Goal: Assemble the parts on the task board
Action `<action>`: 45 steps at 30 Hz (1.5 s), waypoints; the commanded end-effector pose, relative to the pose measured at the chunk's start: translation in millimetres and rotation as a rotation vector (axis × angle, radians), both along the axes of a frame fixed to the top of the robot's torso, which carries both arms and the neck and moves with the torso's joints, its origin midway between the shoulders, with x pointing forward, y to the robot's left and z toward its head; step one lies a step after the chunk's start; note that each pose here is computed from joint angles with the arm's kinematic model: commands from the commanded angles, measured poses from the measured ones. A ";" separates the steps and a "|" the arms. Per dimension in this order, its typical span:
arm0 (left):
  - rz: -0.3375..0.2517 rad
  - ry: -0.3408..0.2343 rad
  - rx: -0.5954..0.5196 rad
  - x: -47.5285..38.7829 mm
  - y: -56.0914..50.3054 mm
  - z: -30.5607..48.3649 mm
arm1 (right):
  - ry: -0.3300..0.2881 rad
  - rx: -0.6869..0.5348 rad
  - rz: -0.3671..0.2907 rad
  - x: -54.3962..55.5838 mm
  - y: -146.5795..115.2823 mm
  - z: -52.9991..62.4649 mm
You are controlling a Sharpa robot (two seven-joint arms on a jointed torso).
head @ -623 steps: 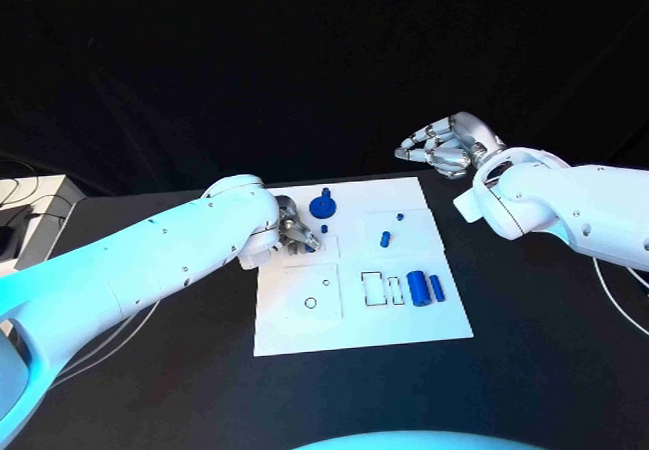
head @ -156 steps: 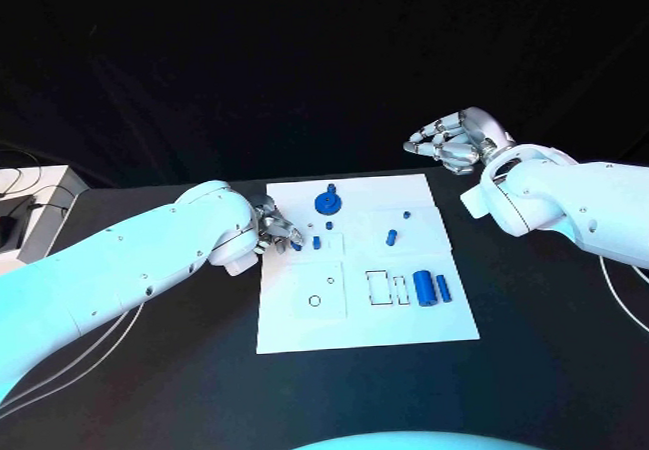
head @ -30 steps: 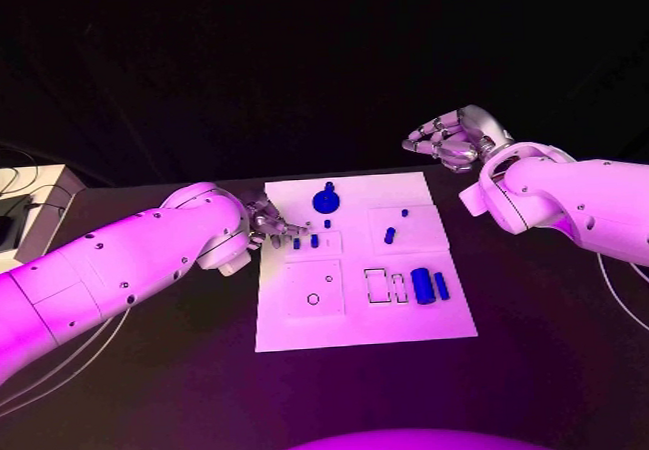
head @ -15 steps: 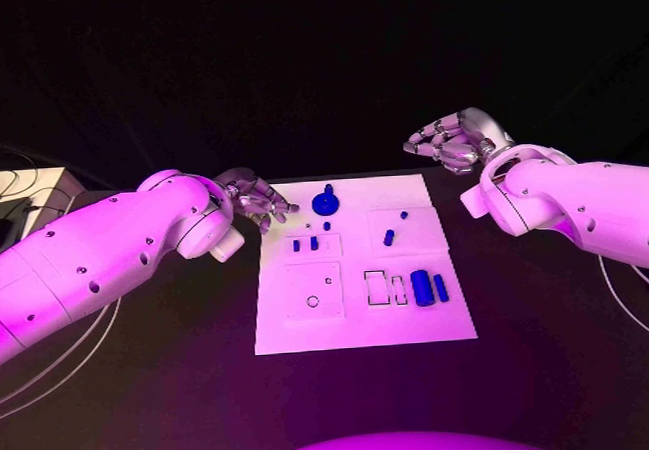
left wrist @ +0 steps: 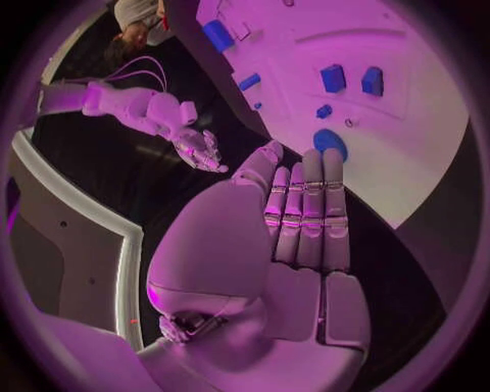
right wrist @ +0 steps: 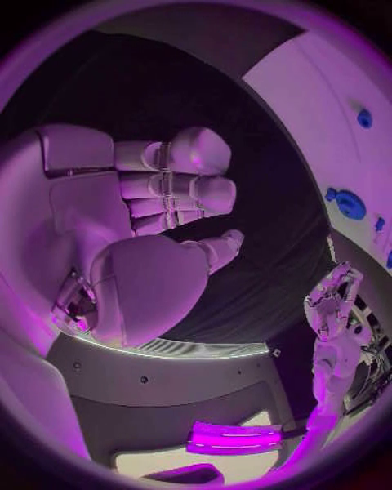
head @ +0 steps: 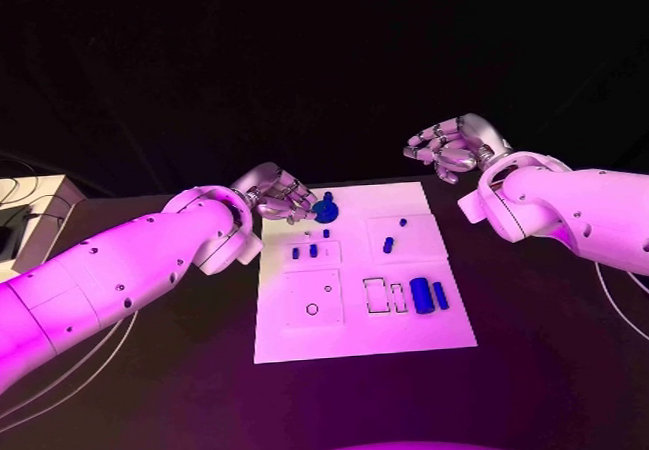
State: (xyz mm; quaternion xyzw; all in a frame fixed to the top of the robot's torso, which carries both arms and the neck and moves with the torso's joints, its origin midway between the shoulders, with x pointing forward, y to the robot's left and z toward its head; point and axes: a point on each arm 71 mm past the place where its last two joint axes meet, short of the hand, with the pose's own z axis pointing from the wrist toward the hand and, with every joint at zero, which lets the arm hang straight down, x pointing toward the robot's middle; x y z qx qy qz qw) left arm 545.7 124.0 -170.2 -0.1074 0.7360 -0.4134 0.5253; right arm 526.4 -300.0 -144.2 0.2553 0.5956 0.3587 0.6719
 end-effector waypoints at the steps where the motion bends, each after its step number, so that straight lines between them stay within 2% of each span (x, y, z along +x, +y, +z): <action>1: -0.120 -0.234 0.122 -1.3 -13.6 5.2 | -0.042 0.046 0.012 0.4 1.4 2.7; 4: -0.149 -0.275 0.186 -0.3 -22.3 1.0 | -0.047 0.064 0.015 1.2 2.0 2.9; 10: -0.168 -0.302 0.285 3.0 -32.2 -5.2 | -0.053 0.114 0.028 2.2 3.6 3.2; 22: -0.200 -0.283 0.390 6.7 -46.1 -14.1 | -0.021 0.256 0.067 5.7 10.3 1.2; 37: -0.219 -0.249 0.453 9.5 -51.7 -23.7 | -0.010 0.321 0.082 7.2 12.7 0.4; 45: -0.204 -0.270 0.452 11.8 -52.3 -27.6 | 0.010 0.376 0.106 7.6 14.8 -0.5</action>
